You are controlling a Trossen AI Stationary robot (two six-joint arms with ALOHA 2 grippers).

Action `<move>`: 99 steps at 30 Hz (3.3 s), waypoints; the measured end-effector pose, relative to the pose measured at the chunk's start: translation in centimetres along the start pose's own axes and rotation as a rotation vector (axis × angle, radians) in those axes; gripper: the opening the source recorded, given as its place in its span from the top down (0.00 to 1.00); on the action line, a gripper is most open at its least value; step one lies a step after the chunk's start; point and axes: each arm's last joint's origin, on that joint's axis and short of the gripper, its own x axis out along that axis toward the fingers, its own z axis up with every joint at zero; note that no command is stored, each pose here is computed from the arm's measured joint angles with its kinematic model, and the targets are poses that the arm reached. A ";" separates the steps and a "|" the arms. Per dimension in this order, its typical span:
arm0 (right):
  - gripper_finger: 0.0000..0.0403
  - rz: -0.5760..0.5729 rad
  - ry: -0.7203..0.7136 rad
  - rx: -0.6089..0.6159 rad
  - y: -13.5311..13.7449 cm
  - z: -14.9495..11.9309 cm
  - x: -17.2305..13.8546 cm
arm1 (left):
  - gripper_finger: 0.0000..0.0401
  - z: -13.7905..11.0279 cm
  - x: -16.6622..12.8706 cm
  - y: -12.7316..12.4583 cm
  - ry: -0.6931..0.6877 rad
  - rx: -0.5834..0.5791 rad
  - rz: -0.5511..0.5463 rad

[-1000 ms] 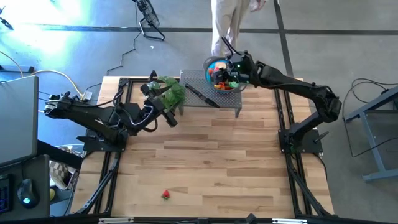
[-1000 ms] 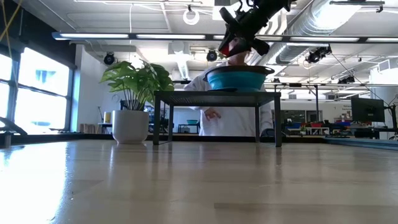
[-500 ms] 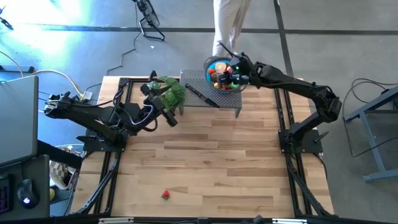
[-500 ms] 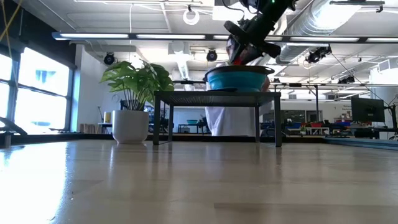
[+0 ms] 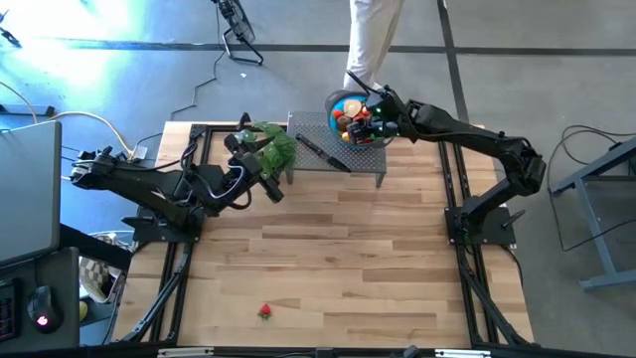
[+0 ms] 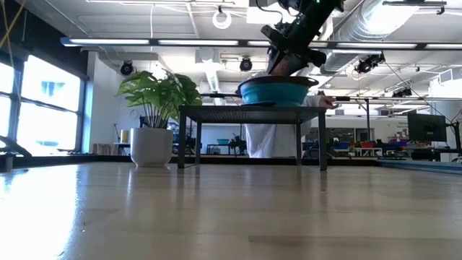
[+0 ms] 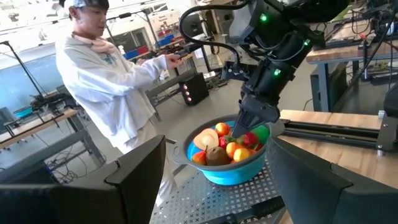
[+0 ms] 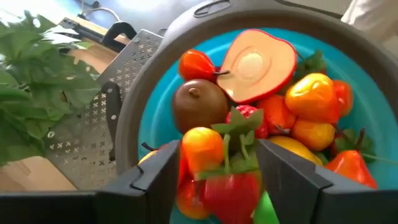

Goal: Pick & Place Fruit
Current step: Put the red strawberry in the blue bowl on the shelf

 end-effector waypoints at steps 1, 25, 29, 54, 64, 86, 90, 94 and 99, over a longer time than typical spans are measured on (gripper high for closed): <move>0.48 0.004 -0.005 -0.007 0.0 0.1 -0.1 | 0.32 0.0 0.0 0.0 0.000 -0.001 0.000; 0.62 0.597 -0.244 -0.136 4.2 1.1 -9.1 | 0.32 0.0 0.0 -0.1 -0.008 -0.059 -0.030; 0.72 0.682 -0.251 -0.158 5.2 0.8 -9.7 | 0.33 0.0 0.0 -0.2 -0.015 -0.104 -0.067; 0.94 0.902 -0.263 -0.294 10.1 -2.7 -13.0 | 0.72 -0.5 -0.2 -1.1 0.028 -0.325 -0.341; 0.94 0.889 -0.245 -0.299 10.0 -2.8 -12.8 | 0.72 -1.7 -0.6 -1.9 0.196 -0.473 -0.552; 0.94 0.860 -0.278 -0.387 9.7 -2.7 -12.5 | 0.72 -2.8 -2.4 -4.1 0.530 -0.806 -0.776; 0.94 0.860 -0.278 -0.387 9.7 -2.7 -12.5 | 0.72 -3.0 -4.6 -5.5 0.602 -0.828 -0.793; 0.94 0.859 -0.278 -0.387 9.7 -2.7 -12.5 | 0.72 -3.2 -7.4 -6.7 0.663 -0.847 -0.797; 0.94 0.852 -0.257 -0.383 10.0 -2.9 -11.9 | 0.72 -3.8 -11.2 -8.1 0.736 -0.892 -0.770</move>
